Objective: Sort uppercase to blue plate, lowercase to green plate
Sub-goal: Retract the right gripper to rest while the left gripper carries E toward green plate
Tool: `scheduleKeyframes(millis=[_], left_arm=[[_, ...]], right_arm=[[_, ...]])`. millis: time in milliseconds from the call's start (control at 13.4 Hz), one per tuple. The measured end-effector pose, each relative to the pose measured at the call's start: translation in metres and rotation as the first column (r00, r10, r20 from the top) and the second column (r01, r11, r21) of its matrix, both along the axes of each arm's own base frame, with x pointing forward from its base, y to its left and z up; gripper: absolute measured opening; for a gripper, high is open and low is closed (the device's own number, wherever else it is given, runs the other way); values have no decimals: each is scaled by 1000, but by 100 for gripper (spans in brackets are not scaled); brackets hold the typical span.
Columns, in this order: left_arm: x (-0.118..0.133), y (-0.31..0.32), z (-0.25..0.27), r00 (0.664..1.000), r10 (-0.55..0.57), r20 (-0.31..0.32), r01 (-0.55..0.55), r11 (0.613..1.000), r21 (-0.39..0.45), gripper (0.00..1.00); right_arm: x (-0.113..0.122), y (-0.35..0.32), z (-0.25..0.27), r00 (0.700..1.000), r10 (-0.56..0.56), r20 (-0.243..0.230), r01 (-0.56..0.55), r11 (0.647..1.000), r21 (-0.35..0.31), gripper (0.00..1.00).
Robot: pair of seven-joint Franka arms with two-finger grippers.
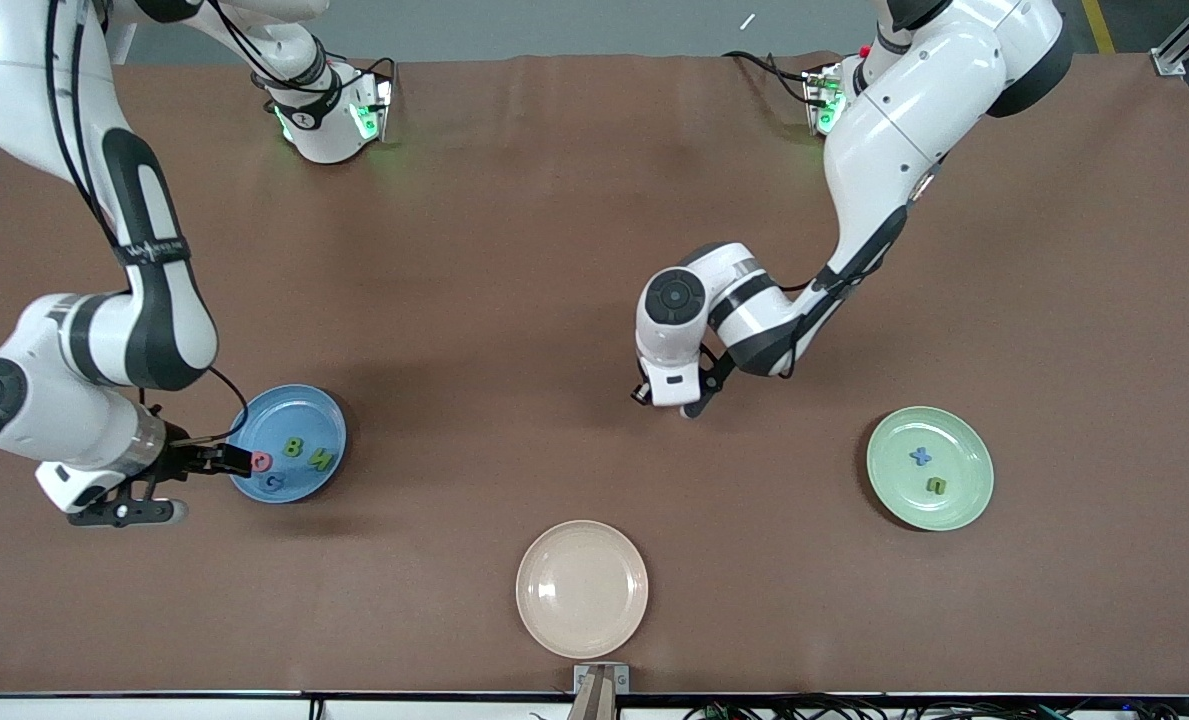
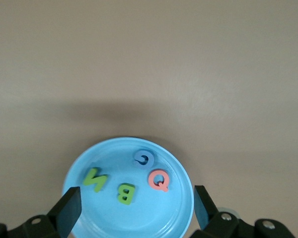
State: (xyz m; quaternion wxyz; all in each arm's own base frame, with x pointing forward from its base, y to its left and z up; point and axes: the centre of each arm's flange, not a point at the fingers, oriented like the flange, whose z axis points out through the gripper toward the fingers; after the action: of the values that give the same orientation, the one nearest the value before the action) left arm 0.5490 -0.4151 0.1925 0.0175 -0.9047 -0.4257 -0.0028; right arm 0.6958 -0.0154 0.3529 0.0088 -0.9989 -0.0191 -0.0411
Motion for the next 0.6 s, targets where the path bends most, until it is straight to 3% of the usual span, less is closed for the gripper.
scheduleKeyframes(millis=[299, 598], left_arm=[[54, 43, 30, 997, -68, 42, 68, 998, 7, 40], [105, 107, 52, 988, -129, 82, 130, 992, 2, 40]], right_arm=[[-14, 2, 80, 999, 5, 51, -5, 1000, 10, 100], [-46, 5, 168, 998, 8, 68, -9, 1000, 25, 100]])
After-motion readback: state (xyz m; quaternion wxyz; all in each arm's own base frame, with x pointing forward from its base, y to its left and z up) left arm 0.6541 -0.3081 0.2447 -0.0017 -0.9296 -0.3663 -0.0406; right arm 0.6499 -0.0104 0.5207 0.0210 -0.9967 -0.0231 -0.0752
